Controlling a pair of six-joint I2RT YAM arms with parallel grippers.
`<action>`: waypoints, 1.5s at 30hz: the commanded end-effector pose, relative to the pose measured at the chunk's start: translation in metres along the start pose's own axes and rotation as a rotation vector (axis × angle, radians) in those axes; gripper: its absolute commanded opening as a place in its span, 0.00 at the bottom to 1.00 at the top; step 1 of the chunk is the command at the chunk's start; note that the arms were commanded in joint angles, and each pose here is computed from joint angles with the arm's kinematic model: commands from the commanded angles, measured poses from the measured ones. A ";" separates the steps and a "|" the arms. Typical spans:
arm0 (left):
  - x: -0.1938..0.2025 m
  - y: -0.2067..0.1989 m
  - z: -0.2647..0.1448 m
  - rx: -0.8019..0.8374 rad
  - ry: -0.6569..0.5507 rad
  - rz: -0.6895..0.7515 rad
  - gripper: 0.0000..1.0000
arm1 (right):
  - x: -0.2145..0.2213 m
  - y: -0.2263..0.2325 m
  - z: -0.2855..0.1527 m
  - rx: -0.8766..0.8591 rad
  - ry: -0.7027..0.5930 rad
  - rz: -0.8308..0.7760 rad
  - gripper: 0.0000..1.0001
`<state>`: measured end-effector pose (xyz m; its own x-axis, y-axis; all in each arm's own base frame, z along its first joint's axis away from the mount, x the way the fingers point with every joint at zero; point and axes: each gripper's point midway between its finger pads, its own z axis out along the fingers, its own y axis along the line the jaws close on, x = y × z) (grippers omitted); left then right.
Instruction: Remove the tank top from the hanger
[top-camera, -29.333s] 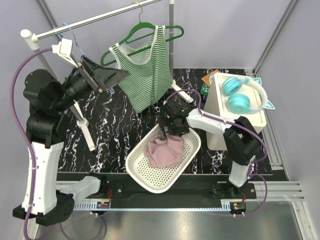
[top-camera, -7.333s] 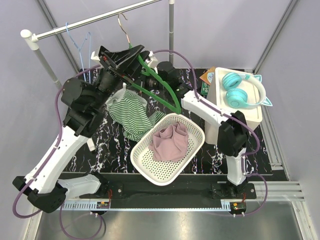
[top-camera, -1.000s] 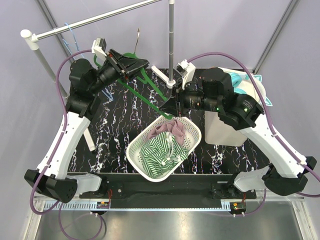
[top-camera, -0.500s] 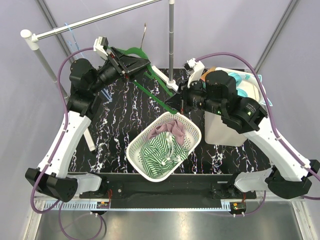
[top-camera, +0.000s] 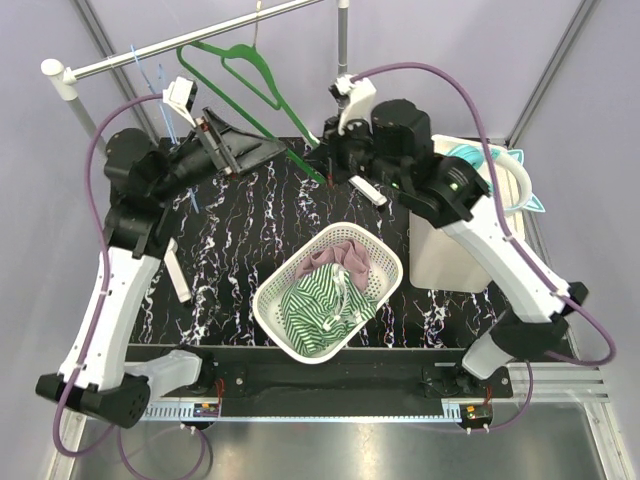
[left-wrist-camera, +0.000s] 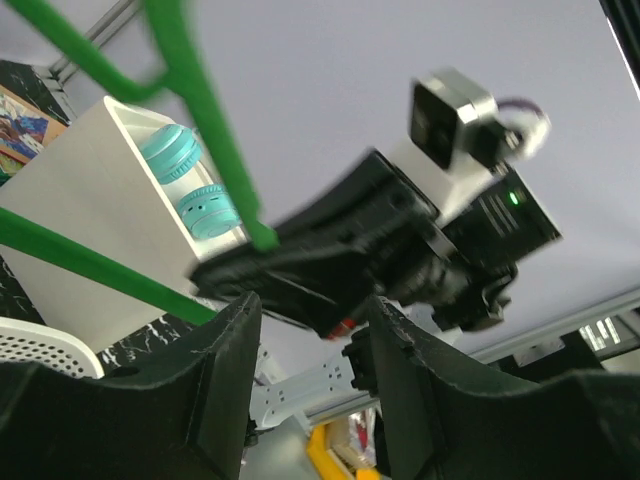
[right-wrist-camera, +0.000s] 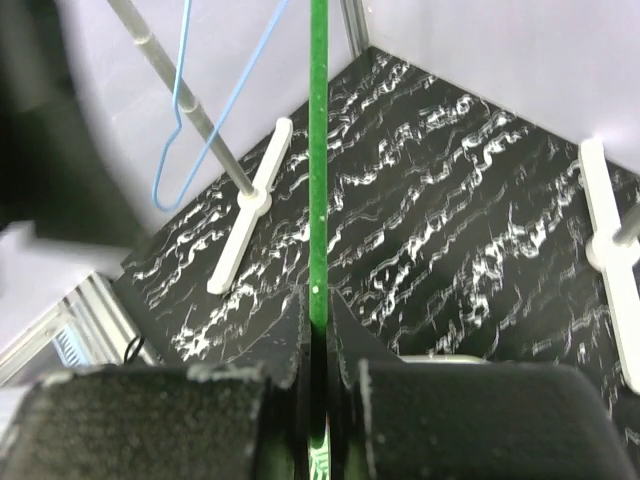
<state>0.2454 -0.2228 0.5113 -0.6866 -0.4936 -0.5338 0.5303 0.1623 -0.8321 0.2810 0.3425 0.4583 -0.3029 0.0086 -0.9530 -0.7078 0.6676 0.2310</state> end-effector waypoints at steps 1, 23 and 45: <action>0.011 -0.041 -0.030 0.054 0.018 0.192 0.50 | -0.036 0.010 0.019 -0.054 -0.098 -0.061 0.00; 0.044 -0.007 -0.076 -0.162 0.092 0.414 0.55 | -0.009 -0.033 0.123 -0.133 0.006 0.079 0.00; 0.054 0.041 -0.080 -0.327 0.139 0.303 0.57 | 0.034 -0.045 0.115 -0.083 0.153 0.187 0.37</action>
<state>0.1905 -0.1761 0.4364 -0.6021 -0.2571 -0.7559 0.5516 0.5505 -0.6266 0.3864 0.4149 0.3649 -0.5341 -0.0373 -0.8446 -0.6901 0.5964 0.4100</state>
